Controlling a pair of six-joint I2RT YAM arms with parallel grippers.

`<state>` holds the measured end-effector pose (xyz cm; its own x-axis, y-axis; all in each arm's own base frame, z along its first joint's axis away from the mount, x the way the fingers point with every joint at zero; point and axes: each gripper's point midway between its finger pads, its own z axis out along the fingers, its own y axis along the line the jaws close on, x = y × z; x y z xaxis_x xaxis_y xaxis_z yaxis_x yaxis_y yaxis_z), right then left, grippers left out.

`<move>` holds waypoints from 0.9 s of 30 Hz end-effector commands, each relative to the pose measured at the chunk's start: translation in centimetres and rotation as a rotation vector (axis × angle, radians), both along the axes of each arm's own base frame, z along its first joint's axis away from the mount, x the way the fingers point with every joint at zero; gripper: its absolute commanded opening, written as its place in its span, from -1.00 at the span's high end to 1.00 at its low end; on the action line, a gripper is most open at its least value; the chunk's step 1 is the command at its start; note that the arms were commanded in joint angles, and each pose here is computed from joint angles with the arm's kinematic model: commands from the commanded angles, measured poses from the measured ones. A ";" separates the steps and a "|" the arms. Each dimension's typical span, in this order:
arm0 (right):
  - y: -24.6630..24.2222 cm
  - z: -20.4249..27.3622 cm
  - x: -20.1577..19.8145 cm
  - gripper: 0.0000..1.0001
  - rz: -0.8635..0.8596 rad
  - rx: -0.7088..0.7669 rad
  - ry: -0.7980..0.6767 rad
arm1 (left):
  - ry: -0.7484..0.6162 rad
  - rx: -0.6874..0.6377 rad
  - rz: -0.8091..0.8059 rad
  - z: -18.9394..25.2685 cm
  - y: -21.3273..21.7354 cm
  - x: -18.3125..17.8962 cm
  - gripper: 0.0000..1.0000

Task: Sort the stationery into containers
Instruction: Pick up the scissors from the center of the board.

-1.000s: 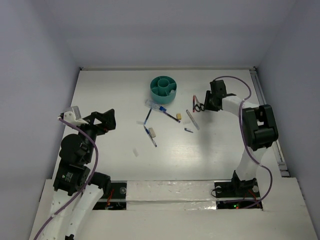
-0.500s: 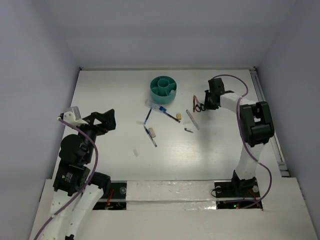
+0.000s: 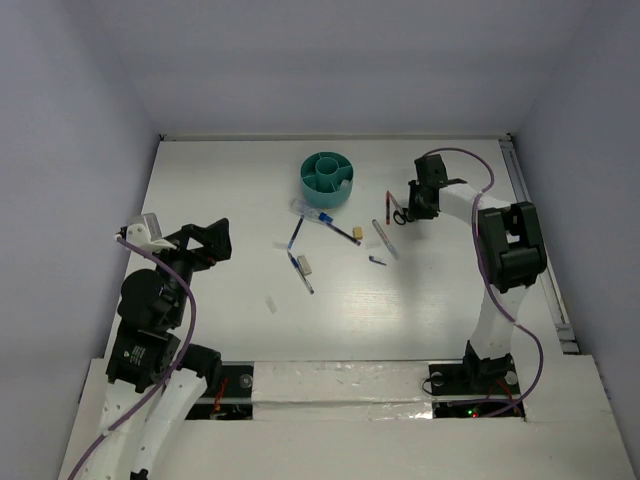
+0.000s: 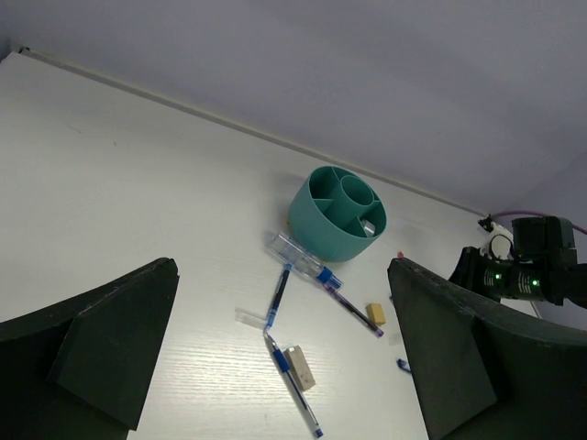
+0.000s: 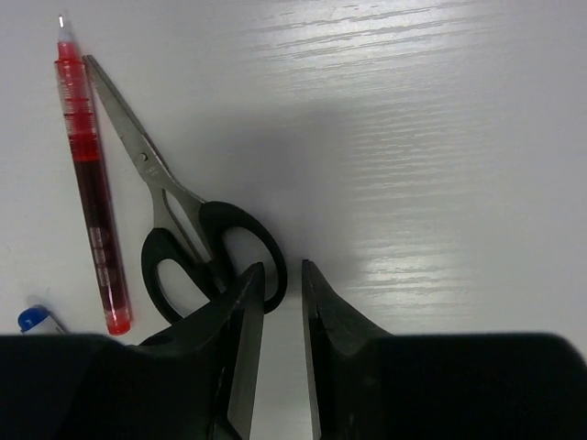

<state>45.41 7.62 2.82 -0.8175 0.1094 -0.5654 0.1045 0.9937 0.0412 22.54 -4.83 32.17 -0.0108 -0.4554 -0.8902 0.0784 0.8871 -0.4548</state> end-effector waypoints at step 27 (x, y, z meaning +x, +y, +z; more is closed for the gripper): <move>5.0 14.0 -4.8 1.00 0.172 0.123 -0.321 | -0.075 -0.122 -0.486 2.1 -9.3 0.2 -0.98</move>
<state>42.06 6.81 15.38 -0.6432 0.0942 -0.7599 0.0852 0.9950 0.0513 23.38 -11.87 31.84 -0.1862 -0.4773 -0.8588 0.3716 0.7750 -0.5112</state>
